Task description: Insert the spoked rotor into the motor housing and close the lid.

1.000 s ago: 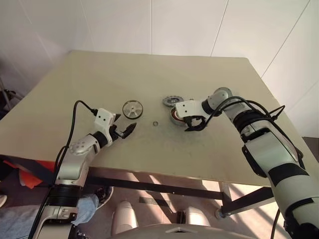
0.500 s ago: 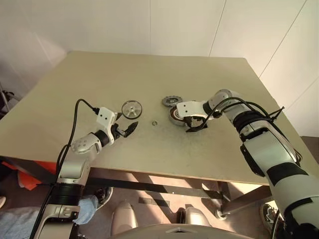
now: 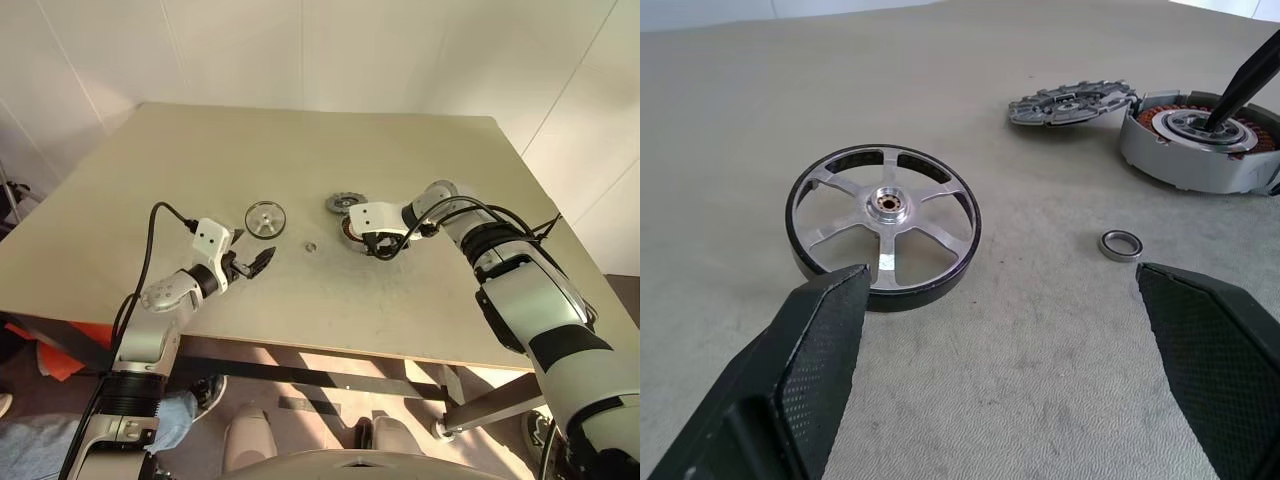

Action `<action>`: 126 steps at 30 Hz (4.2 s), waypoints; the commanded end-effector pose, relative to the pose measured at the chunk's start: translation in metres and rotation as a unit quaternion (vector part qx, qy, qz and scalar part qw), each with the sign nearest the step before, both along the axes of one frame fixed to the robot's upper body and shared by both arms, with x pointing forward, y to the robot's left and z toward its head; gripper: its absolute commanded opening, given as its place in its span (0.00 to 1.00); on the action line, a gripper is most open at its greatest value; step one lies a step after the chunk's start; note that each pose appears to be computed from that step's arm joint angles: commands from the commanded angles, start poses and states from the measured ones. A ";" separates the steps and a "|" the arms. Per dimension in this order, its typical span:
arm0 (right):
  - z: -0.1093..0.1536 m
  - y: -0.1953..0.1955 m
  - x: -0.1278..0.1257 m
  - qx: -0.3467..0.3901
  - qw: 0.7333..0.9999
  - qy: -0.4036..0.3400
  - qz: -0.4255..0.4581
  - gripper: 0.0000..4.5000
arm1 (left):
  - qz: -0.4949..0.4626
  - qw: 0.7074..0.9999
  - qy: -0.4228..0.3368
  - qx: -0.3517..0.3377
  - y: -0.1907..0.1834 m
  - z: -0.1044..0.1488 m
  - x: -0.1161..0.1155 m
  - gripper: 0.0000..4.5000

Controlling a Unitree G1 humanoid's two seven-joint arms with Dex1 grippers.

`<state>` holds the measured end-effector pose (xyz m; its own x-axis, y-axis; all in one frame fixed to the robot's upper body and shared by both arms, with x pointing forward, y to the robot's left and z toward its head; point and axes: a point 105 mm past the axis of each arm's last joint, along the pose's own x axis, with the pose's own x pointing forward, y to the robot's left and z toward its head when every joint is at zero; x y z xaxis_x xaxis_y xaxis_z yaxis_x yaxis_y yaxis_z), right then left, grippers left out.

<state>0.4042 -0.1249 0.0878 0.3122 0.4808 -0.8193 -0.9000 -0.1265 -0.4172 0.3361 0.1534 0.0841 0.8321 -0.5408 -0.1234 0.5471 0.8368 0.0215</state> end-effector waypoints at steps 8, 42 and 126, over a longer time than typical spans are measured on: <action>0.015 -0.006 0.004 0.023 1.000 -0.008 -0.014 0.46 | 0.000 1.000 -0.024 0.003 0.000 0.013 0.001 1.00; 0.030 0.028 -0.073 0.152 0.986 0.014 0.064 0.89 | -0.004 1.000 -0.023 0.011 0.003 0.013 0.002 1.00; -0.049 0.053 -0.016 0.260 0.876 0.100 -0.395 0.89 | -0.006 0.999 -0.008 0.032 0.009 0.010 -0.005 1.00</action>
